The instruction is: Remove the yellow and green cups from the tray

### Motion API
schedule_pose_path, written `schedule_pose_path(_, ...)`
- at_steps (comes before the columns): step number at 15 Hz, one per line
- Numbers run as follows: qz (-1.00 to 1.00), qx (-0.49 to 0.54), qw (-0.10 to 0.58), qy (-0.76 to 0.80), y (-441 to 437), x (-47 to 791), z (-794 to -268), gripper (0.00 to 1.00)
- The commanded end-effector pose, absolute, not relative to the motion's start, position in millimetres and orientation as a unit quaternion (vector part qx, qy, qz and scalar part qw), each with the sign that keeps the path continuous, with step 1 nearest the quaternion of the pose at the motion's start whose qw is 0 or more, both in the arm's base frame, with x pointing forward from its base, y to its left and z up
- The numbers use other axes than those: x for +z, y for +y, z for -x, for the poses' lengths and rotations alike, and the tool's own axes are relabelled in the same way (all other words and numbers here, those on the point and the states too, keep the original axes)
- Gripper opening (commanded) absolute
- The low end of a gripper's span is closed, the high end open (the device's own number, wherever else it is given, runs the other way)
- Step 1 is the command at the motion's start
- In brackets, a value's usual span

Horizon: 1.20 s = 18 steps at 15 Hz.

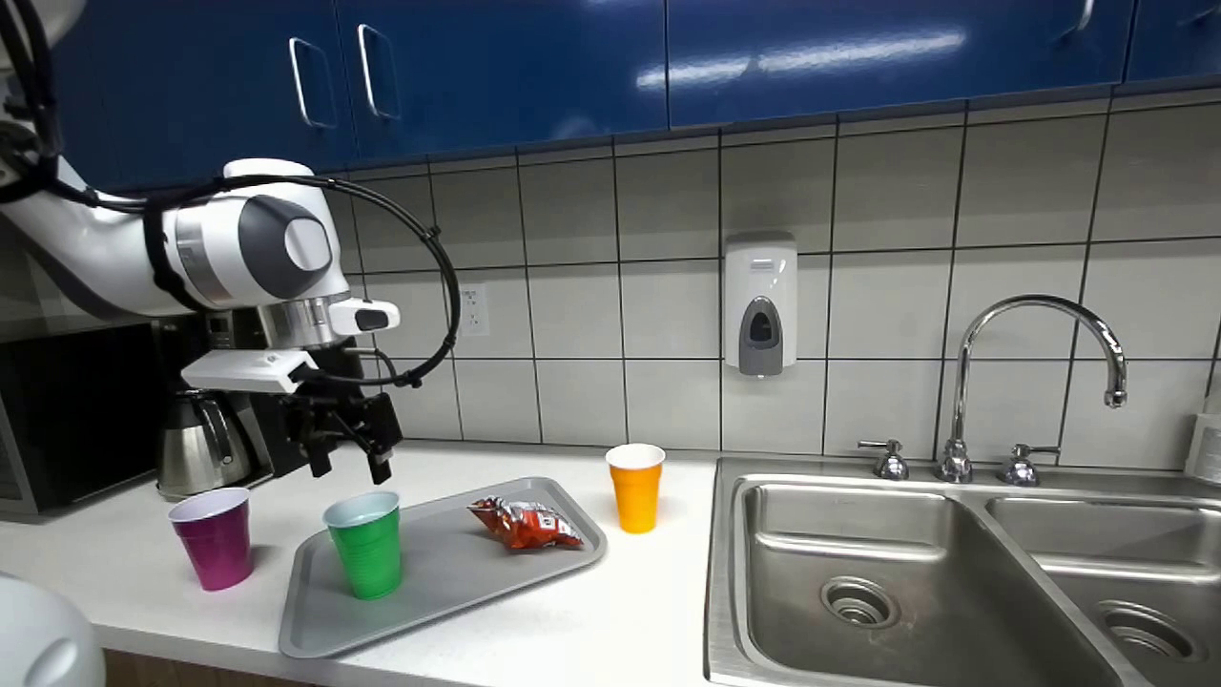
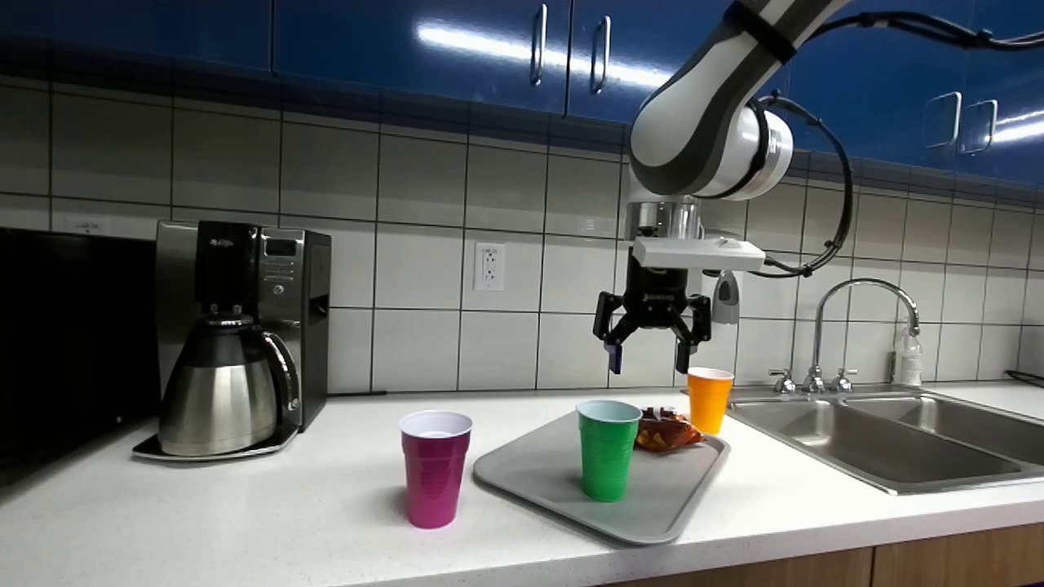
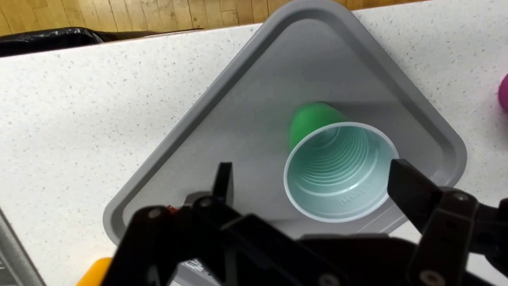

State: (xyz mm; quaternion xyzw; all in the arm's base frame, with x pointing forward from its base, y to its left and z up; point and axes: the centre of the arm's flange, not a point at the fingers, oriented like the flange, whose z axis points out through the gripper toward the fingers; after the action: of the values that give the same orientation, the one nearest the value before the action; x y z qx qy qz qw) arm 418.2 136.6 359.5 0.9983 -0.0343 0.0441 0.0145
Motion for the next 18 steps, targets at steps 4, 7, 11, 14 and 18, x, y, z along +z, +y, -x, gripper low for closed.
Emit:
schedule_pose_path(4,-0.999,0.016,0.029,-0.037,136,341,-408,1.0)
schedule_pose_path(7,-0.999,0.007,0.03,-0.037,134,332,-406,1.0)
schedule_pose_path(11,-0.999,-0.001,0.034,-0.037,131,321,-408,1.0)
schedule_pose_path(14,-0.999,-0.004,0.035,-0.035,131,314,-412,1.0)
schedule_pose_path(18,-0.999,-0.003,0.035,-0.034,131,308,-422,1.0)
